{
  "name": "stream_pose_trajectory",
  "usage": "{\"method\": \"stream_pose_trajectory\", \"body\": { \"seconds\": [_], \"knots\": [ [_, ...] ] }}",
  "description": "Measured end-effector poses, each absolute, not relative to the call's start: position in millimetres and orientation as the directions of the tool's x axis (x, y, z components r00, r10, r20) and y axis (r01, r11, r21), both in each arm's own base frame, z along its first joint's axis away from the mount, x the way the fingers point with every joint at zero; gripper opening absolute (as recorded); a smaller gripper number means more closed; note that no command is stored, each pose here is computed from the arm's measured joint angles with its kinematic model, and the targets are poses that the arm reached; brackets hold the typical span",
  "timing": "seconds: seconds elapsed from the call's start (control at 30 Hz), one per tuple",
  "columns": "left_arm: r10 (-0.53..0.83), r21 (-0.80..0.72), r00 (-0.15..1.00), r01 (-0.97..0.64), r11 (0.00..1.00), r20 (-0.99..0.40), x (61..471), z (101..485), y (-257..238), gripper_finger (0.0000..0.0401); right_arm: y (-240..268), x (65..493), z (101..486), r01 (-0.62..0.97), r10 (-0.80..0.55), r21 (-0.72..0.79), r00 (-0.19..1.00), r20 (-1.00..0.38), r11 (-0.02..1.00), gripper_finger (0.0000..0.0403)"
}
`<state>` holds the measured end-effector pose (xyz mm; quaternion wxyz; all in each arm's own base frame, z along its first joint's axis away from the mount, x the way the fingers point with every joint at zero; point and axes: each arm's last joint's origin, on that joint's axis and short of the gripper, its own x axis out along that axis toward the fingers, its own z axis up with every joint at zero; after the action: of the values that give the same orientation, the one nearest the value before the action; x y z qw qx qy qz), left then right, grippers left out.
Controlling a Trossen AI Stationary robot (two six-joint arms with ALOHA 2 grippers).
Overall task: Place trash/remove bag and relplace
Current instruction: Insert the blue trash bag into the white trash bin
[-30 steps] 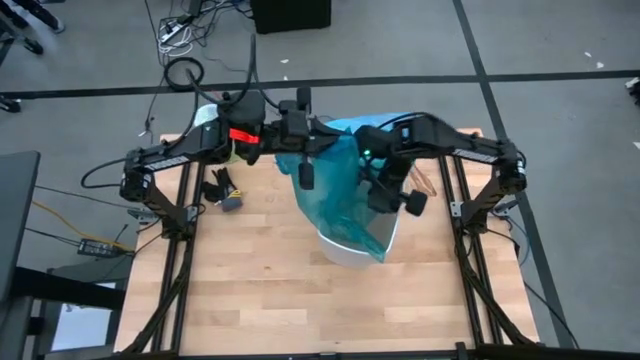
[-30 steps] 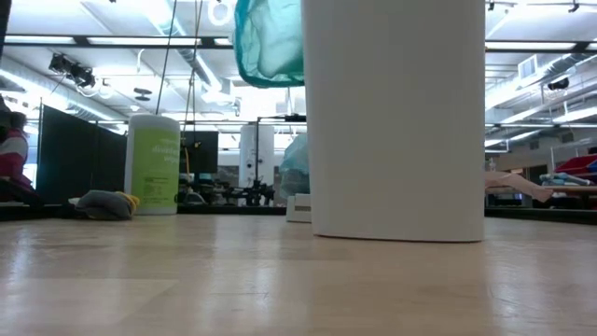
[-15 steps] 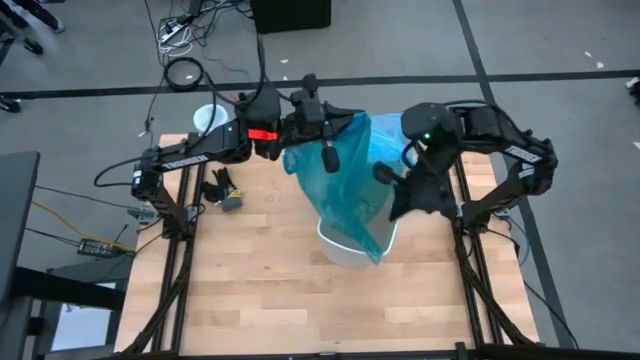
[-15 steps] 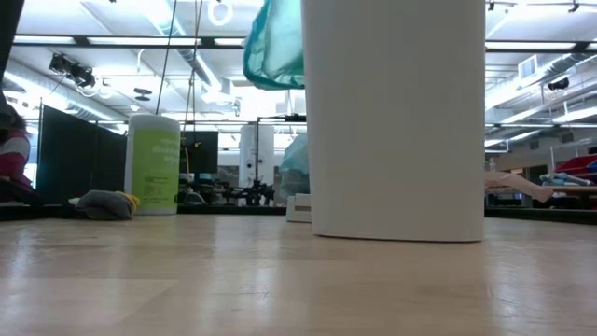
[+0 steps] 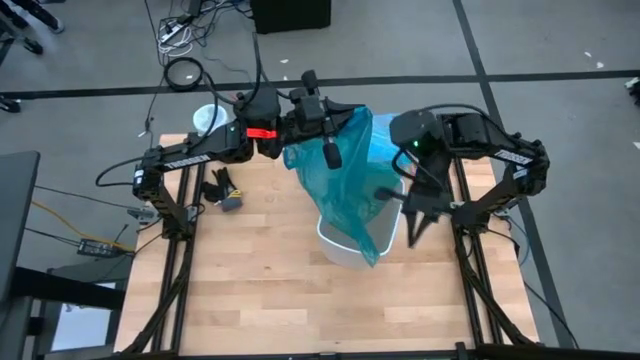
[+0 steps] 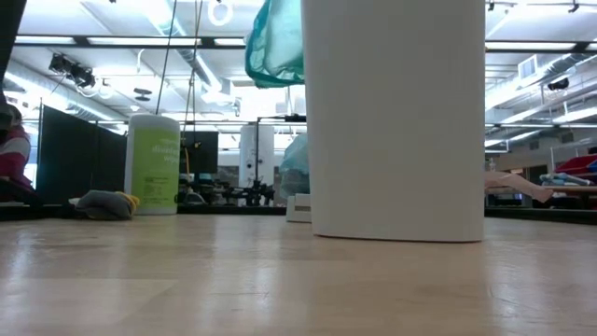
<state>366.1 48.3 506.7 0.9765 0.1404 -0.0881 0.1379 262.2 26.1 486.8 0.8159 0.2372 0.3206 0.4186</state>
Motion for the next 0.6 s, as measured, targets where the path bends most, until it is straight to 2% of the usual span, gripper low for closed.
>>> {"method": "stream_pose_trajectory", "body": {
  "seconds": [0.2, 0.47, 0.6],
  "knots": [
    [0.245, 0.248, 0.943, -0.298, 0.922, 0.224, 365.6, 508.1, 48.6, 0.0004, 40.0, 278.4, 481.7, -0.537, 0.872, 0.696, 0.392, -0.295, 0.477, 0.0],
    [0.244, 0.275, 0.918, -0.334, 0.902, 0.313, 362.7, 516.9, 49.4, 0.0004, 61.7, 318.6, 456.6, -0.503, 0.947, 0.805, 0.221, -0.232, 0.315, 0.0],
    [0.208, 0.281, 0.924, -0.303, 0.911, 0.321, 362.4, 517.8, 49.7, 0.0004, 60.8, 329.1, 449.4, -0.509, 0.956, 0.811, 0.198, -0.216, 0.289, 0.0]
  ]
}}
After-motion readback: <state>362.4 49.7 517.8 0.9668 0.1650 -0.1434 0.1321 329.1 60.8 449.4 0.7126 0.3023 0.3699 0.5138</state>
